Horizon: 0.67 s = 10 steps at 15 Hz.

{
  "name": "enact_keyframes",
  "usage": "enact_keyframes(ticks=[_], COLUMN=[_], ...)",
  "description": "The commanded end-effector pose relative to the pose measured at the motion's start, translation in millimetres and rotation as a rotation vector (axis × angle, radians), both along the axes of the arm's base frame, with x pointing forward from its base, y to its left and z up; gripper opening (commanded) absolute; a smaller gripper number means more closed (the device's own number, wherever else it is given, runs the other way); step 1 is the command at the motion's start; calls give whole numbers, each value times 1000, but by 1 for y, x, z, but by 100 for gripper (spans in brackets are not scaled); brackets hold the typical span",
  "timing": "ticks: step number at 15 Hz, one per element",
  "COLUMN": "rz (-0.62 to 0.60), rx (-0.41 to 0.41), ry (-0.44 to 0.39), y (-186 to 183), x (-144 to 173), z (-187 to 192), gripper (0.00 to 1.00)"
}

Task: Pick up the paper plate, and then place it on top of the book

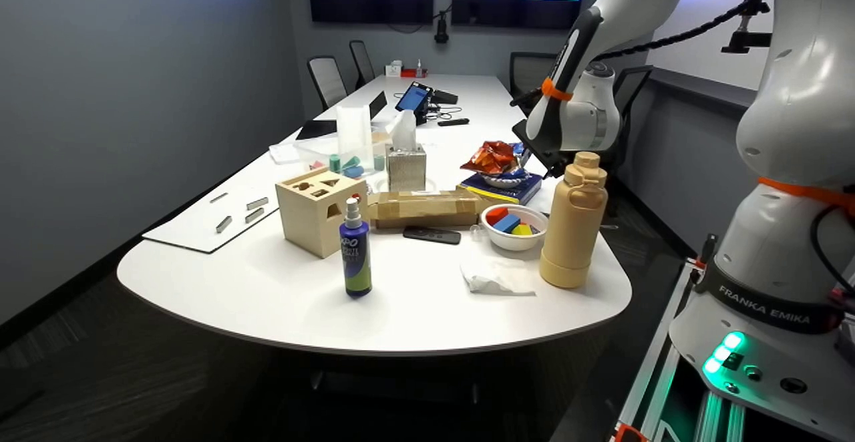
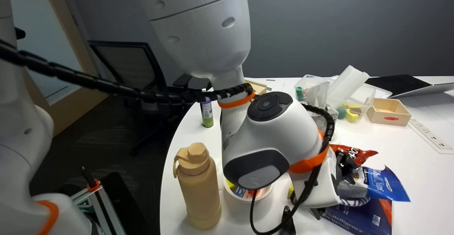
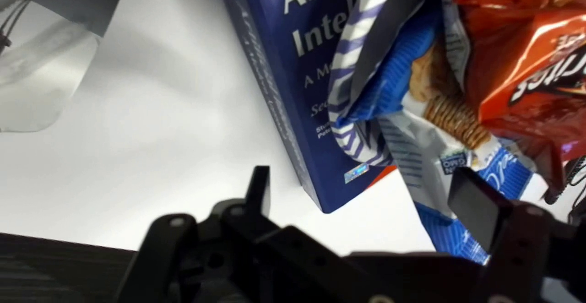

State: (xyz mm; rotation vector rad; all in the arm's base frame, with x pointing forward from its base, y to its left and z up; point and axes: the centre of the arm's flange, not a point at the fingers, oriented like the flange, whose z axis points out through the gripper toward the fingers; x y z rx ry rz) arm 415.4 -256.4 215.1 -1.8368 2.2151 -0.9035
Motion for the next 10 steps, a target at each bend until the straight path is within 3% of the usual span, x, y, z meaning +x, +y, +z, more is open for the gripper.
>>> enact_keyframes(ticks=[1, 10], rz=[5, 133], rx=[-1, -60], ry=[38, 44], y=[1, 19], x=[-16, -23], z=[39, 122], gripper=[100, 100])
